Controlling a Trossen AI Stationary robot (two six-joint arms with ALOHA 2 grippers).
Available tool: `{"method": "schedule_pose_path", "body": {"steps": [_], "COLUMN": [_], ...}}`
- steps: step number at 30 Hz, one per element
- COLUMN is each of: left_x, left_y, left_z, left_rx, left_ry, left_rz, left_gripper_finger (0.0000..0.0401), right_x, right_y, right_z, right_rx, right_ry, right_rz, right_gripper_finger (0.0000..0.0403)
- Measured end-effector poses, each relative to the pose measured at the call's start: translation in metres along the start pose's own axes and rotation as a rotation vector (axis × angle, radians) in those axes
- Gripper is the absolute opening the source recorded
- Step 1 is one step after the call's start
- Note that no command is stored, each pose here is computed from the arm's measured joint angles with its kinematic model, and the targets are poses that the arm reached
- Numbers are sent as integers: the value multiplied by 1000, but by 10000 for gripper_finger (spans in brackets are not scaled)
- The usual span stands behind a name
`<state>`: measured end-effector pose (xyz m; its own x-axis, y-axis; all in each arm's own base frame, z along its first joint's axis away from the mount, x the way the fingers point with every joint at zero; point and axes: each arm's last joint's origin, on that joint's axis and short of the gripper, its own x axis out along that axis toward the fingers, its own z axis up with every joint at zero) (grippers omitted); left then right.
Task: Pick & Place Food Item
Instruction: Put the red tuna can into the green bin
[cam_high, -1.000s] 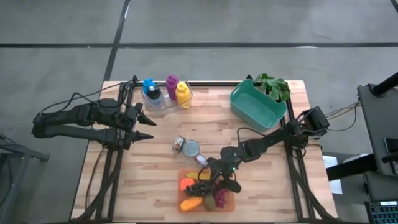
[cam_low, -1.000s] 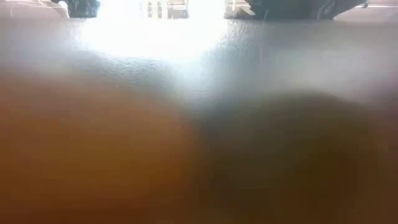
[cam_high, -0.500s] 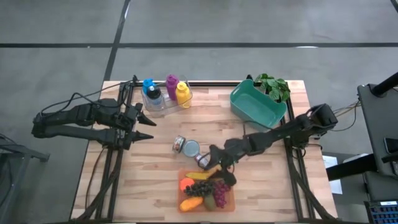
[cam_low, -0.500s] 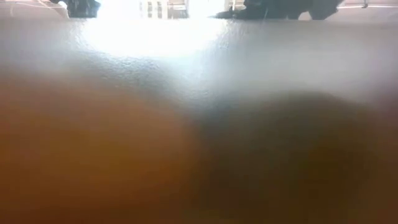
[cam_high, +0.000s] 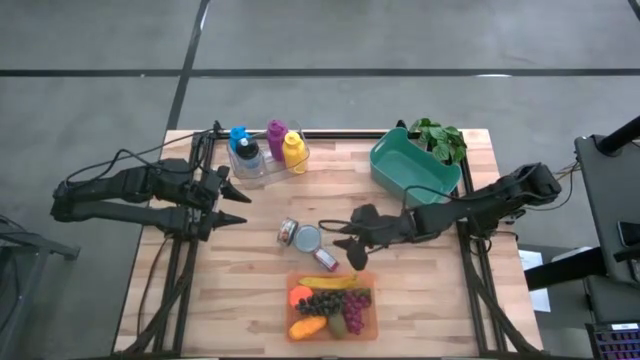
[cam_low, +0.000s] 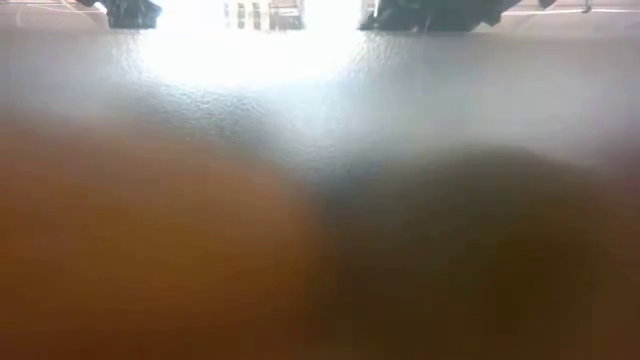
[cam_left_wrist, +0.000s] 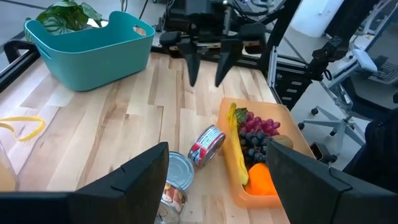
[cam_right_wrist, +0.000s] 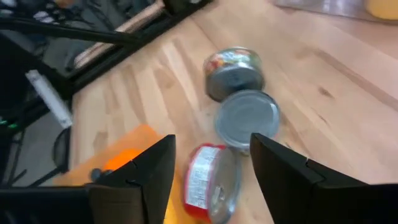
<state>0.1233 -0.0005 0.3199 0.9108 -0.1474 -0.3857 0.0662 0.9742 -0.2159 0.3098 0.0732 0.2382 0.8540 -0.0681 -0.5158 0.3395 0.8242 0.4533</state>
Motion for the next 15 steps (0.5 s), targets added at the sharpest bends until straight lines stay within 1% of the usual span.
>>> {"method": "schedule_pose_path", "body": {"steps": [4, 8, 12, 15], "left_x": [0, 0, 0, 0], "left_y": [0, 0, 0, 0], "left_z": [0, 0, 0, 0], "left_rx": [0, 0, 0, 0], "left_ry": [1, 1, 1, 1], "left_rz": [0, 0, 0, 0], "left_gripper_finger": [275, 275, 275, 275], "right_x": [6, 19, 34, 46], "right_y": [-3, -7, -6, -2], "right_z": [-4, -13, -20, -21], "right_rx": [20, 2, -3, 20], "right_ry": [1, 35, 65, 77], "right_rz": [-44, -77, -103, -116], "right_gripper_finger": [233, 270, 279, 280]}}
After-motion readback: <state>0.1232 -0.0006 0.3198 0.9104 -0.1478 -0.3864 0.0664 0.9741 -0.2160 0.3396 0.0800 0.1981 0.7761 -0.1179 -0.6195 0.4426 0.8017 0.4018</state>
